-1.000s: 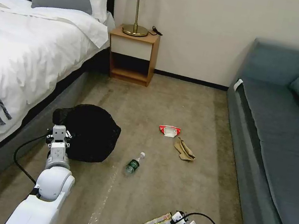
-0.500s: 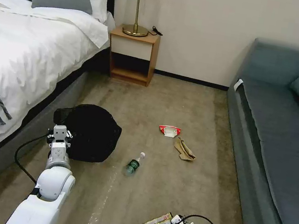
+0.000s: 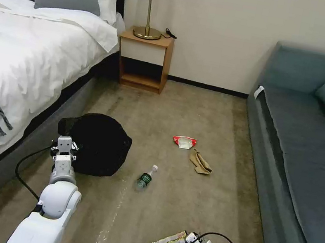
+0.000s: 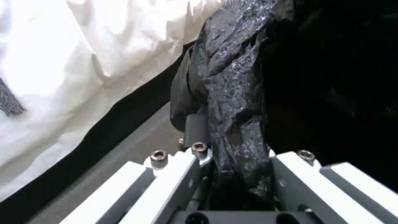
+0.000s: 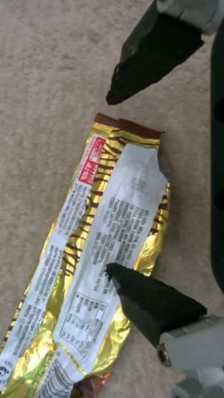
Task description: Pick up the trash bin, then pick up the garbage on the floor and place it into the trash bin.
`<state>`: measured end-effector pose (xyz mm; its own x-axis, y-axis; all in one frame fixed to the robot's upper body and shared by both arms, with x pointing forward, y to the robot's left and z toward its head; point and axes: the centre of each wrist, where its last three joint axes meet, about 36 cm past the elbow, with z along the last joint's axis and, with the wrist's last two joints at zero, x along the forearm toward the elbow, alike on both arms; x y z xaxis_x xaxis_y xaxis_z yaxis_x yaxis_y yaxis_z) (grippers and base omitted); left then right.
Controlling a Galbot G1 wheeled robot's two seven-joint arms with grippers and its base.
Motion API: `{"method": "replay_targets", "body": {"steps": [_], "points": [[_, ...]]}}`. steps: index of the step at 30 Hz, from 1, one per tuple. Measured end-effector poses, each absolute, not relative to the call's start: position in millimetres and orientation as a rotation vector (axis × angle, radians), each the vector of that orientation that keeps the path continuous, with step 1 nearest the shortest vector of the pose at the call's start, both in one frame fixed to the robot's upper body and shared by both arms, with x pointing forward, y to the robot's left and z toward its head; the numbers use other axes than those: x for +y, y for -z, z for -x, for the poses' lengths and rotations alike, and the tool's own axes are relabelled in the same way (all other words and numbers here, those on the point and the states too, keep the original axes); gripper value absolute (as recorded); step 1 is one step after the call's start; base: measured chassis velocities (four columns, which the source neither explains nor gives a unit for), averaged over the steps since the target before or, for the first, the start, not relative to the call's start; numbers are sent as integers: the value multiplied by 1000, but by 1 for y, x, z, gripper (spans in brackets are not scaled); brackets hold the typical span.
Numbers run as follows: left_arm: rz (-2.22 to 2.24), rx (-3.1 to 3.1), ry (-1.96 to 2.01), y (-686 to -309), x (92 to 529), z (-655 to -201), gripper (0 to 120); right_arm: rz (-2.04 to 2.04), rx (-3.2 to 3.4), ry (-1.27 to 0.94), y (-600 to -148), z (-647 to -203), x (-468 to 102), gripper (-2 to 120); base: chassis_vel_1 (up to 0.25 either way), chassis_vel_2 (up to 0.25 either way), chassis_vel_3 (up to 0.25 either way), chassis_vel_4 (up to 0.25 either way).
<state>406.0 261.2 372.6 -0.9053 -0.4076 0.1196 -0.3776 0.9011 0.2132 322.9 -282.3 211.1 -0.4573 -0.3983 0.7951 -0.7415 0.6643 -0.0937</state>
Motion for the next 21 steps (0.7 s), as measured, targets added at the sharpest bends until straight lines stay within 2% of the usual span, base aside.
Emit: {"method": "replay_targets", "body": {"steps": [8, 16, 18, 20, 21], "points": [[-605, -2903, 275, -371, 261, -406, 3, -893, -2083, -562, -206, -322, -279, 74, 0, 0, 0, 0], [-604, -2902, 278, -371, 263, -405, 3, -909, -2073, -576, -201, -323, -281, 71, 0, 0, 0, 0], [-606, -2902, 280, -371, 264, -405, 3, -918, -2071, -573, -200, -321, -281, 65, 0, 0, 0, 0], [-606, -2903, 281, -371, 264, -405, 3, -920, -2070, -571, -200, -321, -281, 64, 0, 0, 0, 0], [-607, -2904, 280, -371, 265, -405, 3, -926, -2067, -569, -200, -321, -281, 57, 0, 0, 0, 0]]}}
